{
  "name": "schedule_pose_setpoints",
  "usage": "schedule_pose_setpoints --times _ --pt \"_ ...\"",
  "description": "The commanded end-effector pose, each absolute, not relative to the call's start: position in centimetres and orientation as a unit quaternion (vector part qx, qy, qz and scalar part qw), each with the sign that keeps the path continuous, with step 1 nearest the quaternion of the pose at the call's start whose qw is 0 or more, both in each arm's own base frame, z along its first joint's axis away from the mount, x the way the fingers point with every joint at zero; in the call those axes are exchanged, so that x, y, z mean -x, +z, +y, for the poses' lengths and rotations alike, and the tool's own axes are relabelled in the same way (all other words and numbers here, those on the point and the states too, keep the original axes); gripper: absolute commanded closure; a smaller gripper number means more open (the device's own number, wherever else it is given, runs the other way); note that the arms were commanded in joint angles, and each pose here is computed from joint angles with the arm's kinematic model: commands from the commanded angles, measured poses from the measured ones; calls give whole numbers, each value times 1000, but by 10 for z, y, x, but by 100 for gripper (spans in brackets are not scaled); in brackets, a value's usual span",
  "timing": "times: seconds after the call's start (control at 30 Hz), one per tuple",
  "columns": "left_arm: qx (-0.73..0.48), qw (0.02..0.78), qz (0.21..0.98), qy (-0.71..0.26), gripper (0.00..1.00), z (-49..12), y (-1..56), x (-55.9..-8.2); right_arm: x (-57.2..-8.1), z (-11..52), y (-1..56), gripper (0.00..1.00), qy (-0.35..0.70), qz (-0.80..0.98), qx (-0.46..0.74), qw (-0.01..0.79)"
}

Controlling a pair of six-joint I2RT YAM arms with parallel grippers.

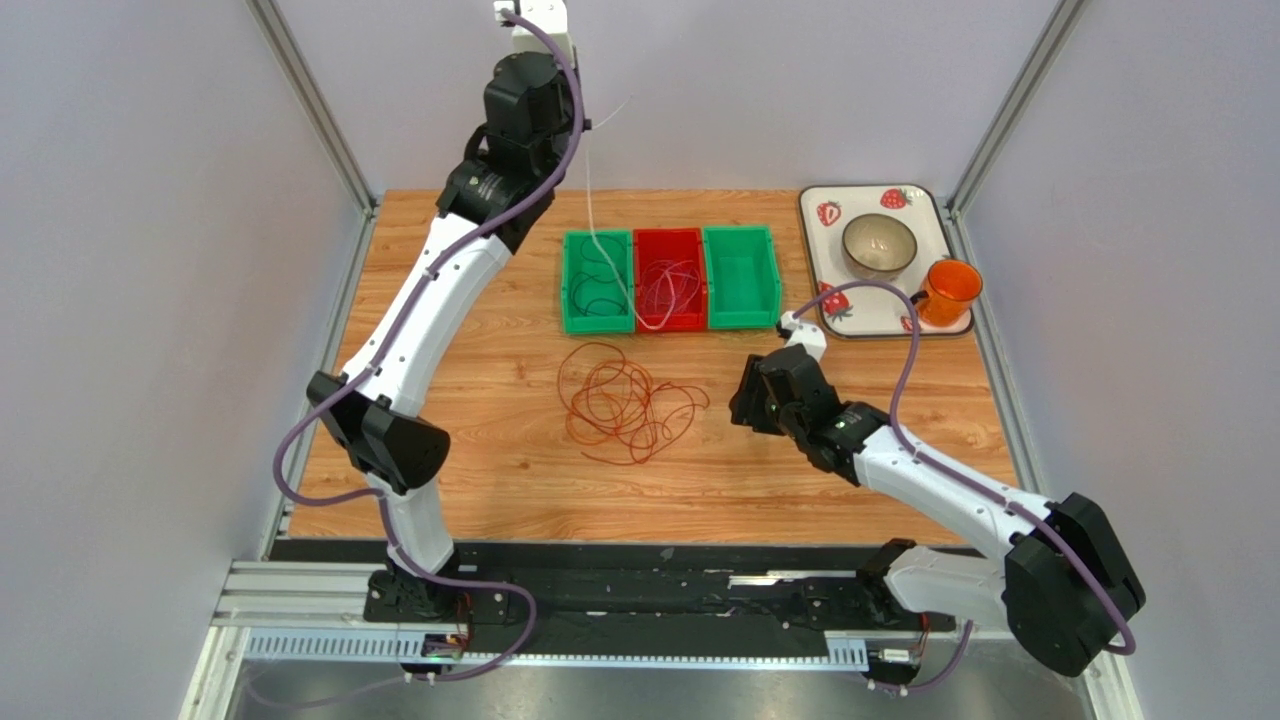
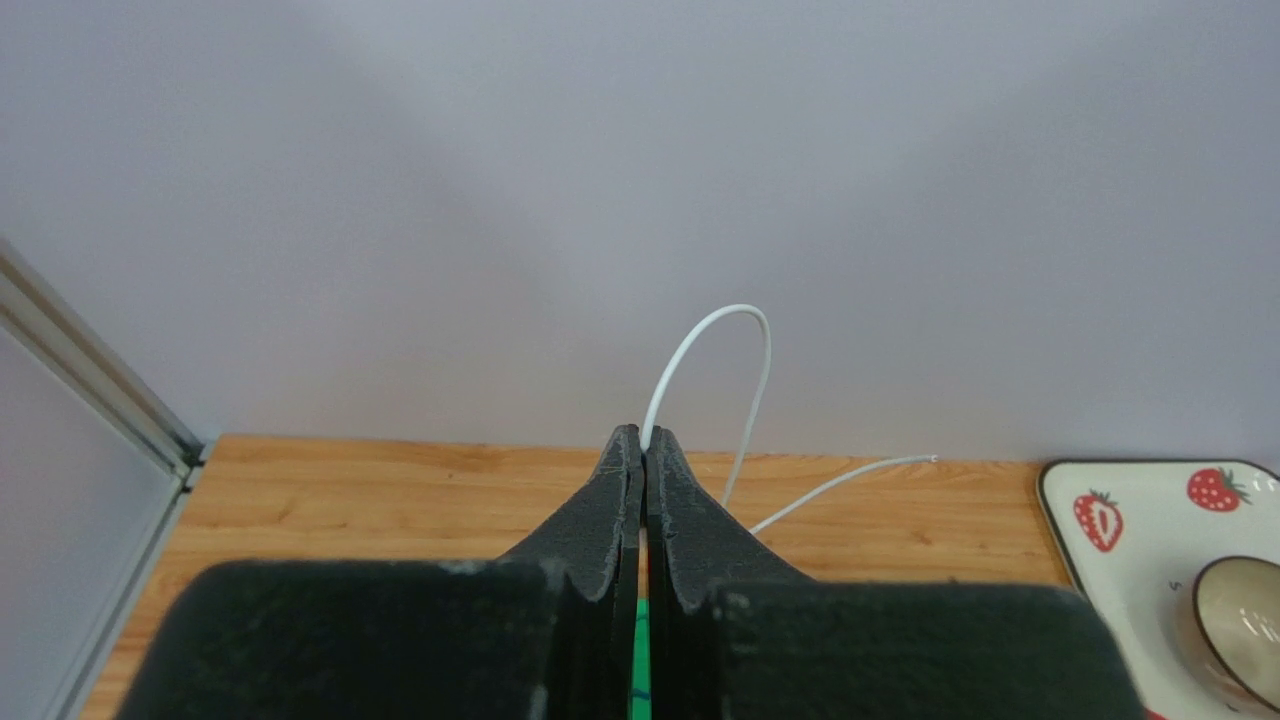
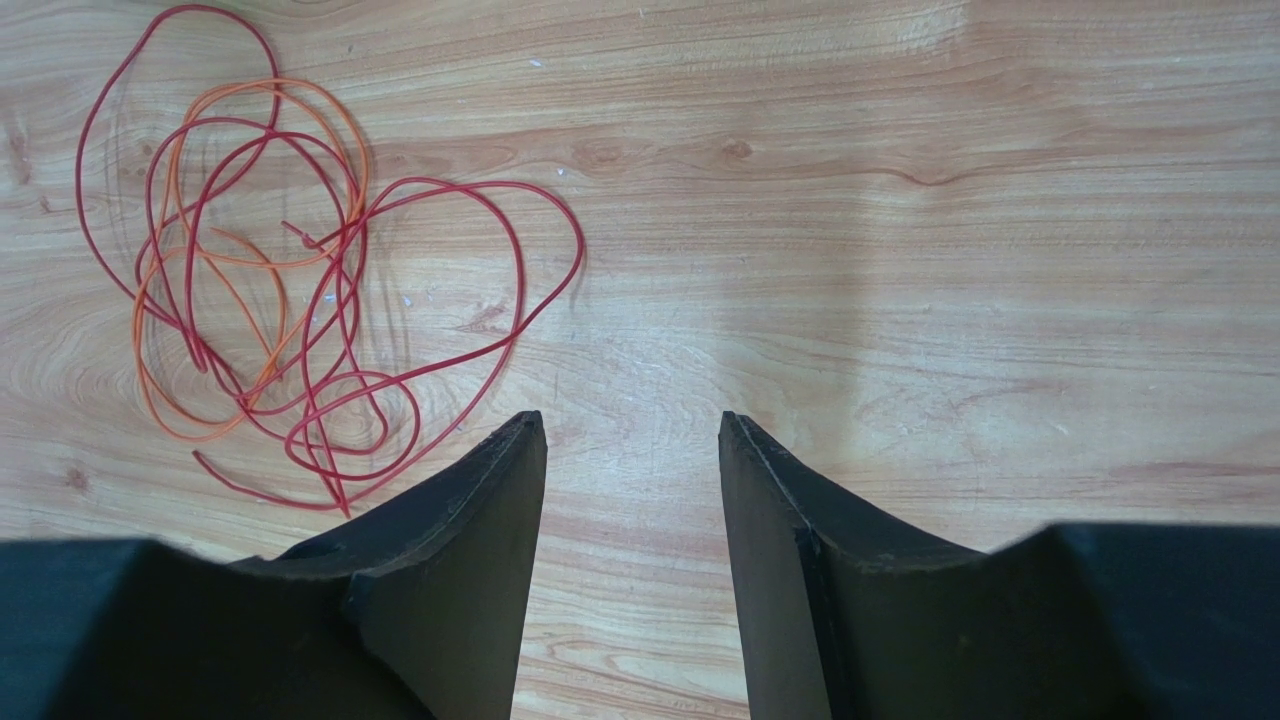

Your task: Untangle the cables

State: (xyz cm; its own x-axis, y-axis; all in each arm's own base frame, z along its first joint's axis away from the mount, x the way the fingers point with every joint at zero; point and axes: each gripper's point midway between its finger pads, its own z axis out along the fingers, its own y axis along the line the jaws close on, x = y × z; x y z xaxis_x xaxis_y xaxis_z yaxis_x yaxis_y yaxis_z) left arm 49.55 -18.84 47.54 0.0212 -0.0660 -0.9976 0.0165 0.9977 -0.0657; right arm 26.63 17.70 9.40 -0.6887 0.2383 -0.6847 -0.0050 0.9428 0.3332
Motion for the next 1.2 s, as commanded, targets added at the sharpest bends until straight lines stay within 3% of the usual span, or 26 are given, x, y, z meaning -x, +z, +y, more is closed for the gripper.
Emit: schedule_pose_setpoints --times 0.0,0.5,0.67,0.87,1.07,1.17 --pt "50 767 638 -52 100 -169 538 -479 -275 180 108 50 172 890 -69 417" --pt "55 821 565 -65 100 -149 624 -443 -274 179 108 50 173 889 -70 418" --pt "60 799 589 -106 100 -145 618 -416 -274 179 109 50 174 888 -71 420" --pt "46 721 684 -99 100 -140 545 -393 -274 179 109 51 175 887 -72 421" --pt "-4 612 776 -156 100 -176 440 -381 -274 179 110 50 175 888 -71 420" --pt "-3 568 811 -136 100 -178 401 -382 -273 179 109 50 175 887 -71 420"
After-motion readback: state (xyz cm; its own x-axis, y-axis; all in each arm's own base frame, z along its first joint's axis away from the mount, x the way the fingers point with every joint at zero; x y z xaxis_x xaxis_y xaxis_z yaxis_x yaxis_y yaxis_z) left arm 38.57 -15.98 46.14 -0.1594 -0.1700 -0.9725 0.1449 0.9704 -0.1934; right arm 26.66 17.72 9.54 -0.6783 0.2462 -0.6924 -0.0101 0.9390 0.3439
